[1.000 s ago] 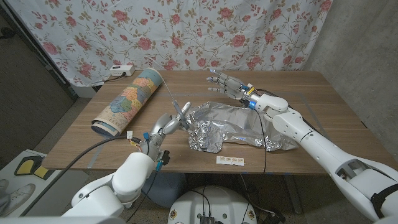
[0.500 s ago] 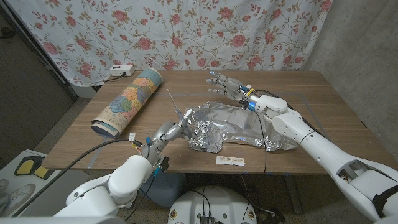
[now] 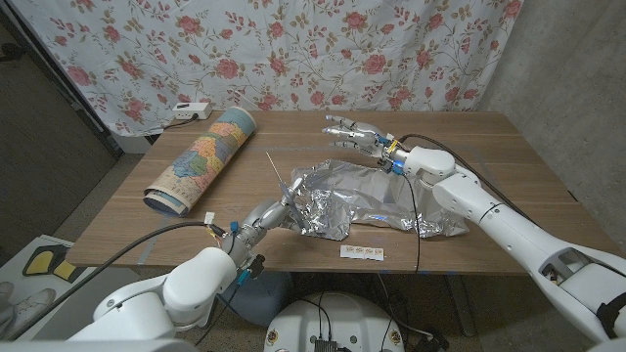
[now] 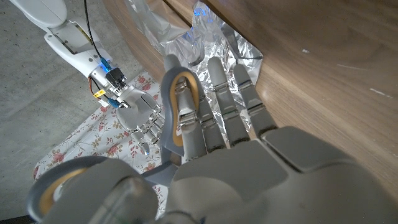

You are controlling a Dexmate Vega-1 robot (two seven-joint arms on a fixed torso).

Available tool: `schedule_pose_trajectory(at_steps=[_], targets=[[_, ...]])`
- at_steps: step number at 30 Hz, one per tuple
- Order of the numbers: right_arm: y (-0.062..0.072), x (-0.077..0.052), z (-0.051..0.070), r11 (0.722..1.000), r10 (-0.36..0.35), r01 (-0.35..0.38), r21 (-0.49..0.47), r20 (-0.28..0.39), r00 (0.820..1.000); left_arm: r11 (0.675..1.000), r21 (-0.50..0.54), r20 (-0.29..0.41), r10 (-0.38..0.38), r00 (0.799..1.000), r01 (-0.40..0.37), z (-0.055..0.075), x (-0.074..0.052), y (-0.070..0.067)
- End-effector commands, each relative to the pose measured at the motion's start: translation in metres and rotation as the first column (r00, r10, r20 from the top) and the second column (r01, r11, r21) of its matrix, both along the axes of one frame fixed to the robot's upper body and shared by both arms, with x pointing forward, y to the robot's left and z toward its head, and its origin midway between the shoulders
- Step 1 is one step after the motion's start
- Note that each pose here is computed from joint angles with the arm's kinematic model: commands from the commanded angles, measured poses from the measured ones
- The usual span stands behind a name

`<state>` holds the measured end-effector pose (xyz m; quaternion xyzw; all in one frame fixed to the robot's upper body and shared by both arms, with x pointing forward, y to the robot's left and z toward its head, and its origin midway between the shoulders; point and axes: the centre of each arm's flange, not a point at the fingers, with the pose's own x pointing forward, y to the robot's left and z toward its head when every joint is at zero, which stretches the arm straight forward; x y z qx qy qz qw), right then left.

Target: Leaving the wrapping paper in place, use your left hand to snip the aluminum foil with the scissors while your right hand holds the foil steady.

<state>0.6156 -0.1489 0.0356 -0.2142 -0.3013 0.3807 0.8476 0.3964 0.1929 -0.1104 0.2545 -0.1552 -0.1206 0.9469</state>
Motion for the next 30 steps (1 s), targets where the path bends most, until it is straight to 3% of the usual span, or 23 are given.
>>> schedule_pose_trajectory(at_steps=[1, 14, 30], targets=[[-0.005, -0.013, 0.009, 0.977, -0.035, 0.068, -0.2, 0.161, 0.986, 0.998, 0.038, -0.063, -0.047, 0.997, 0.049, -0.006, -0.006, -0.006], [-0.006, -0.02, 0.016, 0.946, -0.053, 0.123, -0.3, 0.229, 0.972, 0.996, 0.049, -0.088, -0.066, 0.994, 0.071, -0.01, -0.01, -0.01], [0.014, -0.024, 0.007, 0.888, -0.019, 0.148, -0.435, 0.288, 0.958, 0.995, 0.04, -0.117, -0.084, 0.99, 0.09, -0.013, -0.01, -0.011]])
